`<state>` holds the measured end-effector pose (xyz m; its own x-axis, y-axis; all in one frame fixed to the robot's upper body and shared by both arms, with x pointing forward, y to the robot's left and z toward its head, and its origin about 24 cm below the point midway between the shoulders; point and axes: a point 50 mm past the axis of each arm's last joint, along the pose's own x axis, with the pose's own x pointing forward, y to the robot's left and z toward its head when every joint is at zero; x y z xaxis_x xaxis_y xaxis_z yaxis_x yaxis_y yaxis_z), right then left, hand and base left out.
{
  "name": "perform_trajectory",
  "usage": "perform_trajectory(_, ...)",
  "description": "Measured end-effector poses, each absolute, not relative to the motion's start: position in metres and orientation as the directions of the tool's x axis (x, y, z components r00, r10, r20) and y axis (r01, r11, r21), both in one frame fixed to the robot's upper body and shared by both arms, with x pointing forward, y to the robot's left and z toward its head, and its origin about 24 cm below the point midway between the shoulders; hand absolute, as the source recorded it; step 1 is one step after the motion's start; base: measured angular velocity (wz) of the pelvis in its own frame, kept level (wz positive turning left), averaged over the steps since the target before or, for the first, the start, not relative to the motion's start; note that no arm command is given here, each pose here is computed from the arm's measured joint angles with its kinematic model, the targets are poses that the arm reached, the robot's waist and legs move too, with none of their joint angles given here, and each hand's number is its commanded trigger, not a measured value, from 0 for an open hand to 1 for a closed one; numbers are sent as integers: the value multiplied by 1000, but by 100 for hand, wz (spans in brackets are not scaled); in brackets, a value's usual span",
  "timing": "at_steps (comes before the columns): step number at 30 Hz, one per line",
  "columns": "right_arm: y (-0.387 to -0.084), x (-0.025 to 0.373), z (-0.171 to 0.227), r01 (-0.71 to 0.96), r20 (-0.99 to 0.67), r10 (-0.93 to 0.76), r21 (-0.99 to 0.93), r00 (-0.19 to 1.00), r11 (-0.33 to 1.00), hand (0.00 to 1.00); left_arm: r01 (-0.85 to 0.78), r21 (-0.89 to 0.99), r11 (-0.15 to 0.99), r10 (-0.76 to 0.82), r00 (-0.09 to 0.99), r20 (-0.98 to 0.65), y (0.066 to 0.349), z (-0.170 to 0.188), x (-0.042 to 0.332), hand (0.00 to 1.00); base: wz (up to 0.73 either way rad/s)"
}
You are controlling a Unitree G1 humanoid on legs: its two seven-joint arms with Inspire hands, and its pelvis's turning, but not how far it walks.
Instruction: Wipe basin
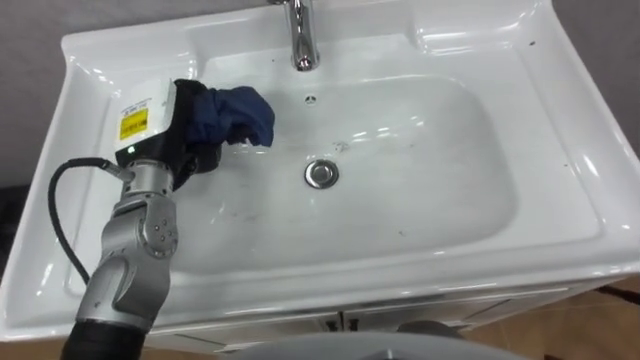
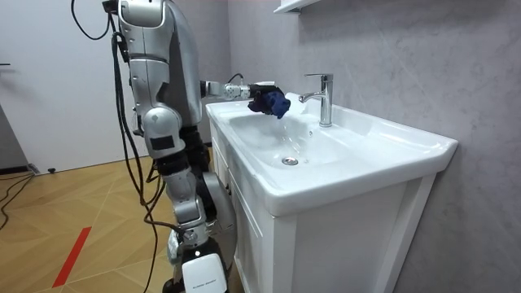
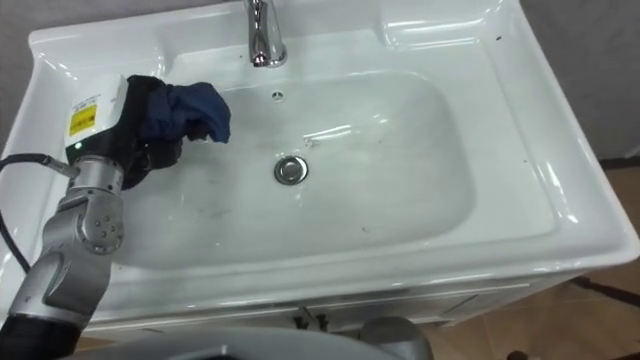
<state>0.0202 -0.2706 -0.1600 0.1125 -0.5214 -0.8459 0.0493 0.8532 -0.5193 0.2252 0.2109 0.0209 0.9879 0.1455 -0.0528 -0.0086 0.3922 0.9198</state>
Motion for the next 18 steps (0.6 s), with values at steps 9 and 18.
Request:
perform_trajectory(9,-266,30,-160,95,-847,-512,-503,145,859,0,-160,896,414,255,965,54,222,30,225,100,0)
perform_trajectory(18,-257,28,-163,127,-869,-476,-462,136,878,0,-275,887,372,356,924,137,241,38,221,100,1)
